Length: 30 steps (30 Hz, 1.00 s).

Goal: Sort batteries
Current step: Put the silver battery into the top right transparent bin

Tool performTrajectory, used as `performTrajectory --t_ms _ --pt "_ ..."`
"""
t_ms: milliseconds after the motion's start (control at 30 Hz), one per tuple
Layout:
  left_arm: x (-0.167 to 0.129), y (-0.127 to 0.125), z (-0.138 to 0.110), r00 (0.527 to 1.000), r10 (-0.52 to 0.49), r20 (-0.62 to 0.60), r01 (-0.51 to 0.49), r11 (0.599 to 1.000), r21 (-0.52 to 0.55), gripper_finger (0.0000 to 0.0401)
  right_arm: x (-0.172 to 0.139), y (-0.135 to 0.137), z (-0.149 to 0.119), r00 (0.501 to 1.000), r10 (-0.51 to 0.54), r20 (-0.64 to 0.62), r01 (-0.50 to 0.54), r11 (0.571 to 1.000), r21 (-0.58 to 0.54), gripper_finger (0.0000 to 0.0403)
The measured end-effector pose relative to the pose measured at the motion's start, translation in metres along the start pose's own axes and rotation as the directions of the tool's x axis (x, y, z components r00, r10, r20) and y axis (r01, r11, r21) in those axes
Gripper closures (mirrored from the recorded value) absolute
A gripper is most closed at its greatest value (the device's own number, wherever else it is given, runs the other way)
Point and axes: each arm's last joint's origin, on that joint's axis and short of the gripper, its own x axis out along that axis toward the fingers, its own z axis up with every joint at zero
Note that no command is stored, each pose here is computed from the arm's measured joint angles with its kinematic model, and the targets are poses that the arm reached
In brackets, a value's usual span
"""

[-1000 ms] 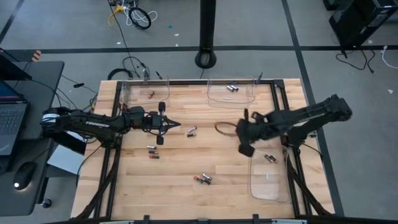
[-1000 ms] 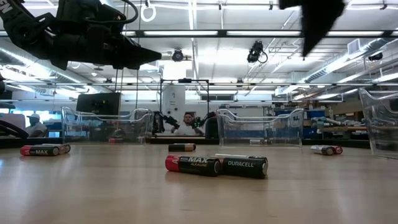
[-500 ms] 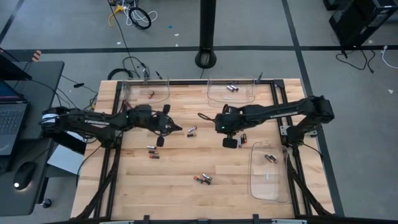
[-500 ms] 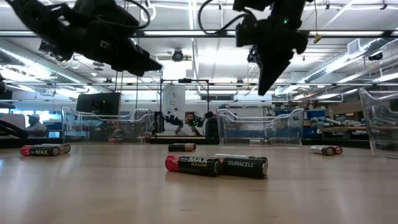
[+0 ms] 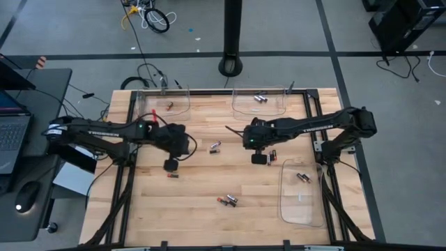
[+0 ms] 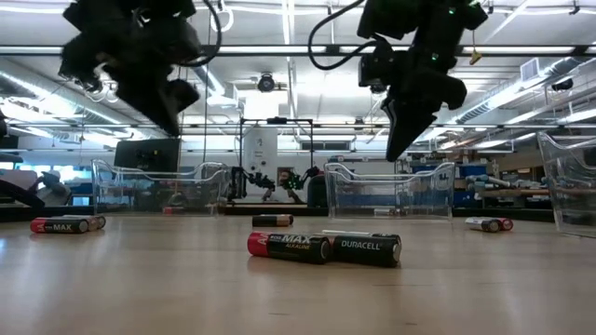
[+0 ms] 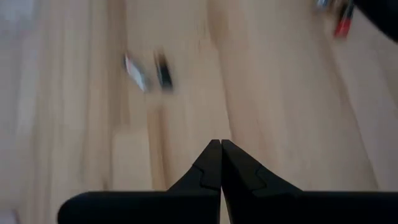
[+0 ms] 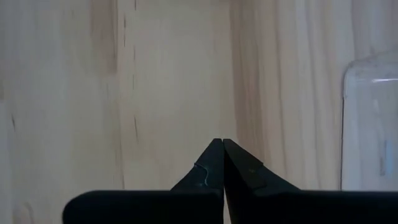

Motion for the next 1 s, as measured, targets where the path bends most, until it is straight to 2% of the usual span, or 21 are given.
performTrajectory --t_ms 133,267,600,767,1000 --pt "0.001 -0.009 -0.016 0.987 -0.034 -0.157 0.02 0.996 -0.092 0.0391 0.005 0.001 -0.008 0.999 -0.001 0.054 0.0 1.0 0.012 0.0395" --pt "0.008 -0.014 -0.033 0.965 -0.052 -0.258 0.012 0.988 -0.154 0.0391 0.012 0.003 -0.016 0.997 0.0 0.074 -0.001 1.0 0.013 0.0395" --pt "0.014 -0.019 -0.033 0.951 -0.126 -0.282 0.067 0.975 -0.21 0.0379 0.016 0.007 -0.019 0.997 0.005 0.071 -0.008 0.999 0.034 0.0394" --pt "0.025 -0.021 -0.035 0.937 -0.087 -0.338 0.02 0.98 -0.198 0.035 0.015 0.008 -0.018 0.996 0.006 0.086 -0.009 0.999 0.035 0.0394" --pt "0.048 -0.021 -0.037 0.91 -0.087 -0.406 0.001 0.978 -0.207 0.0278 0.015 0.01 -0.018 0.996 0.009 0.087 -0.011 1.0 0.029 0.0393"
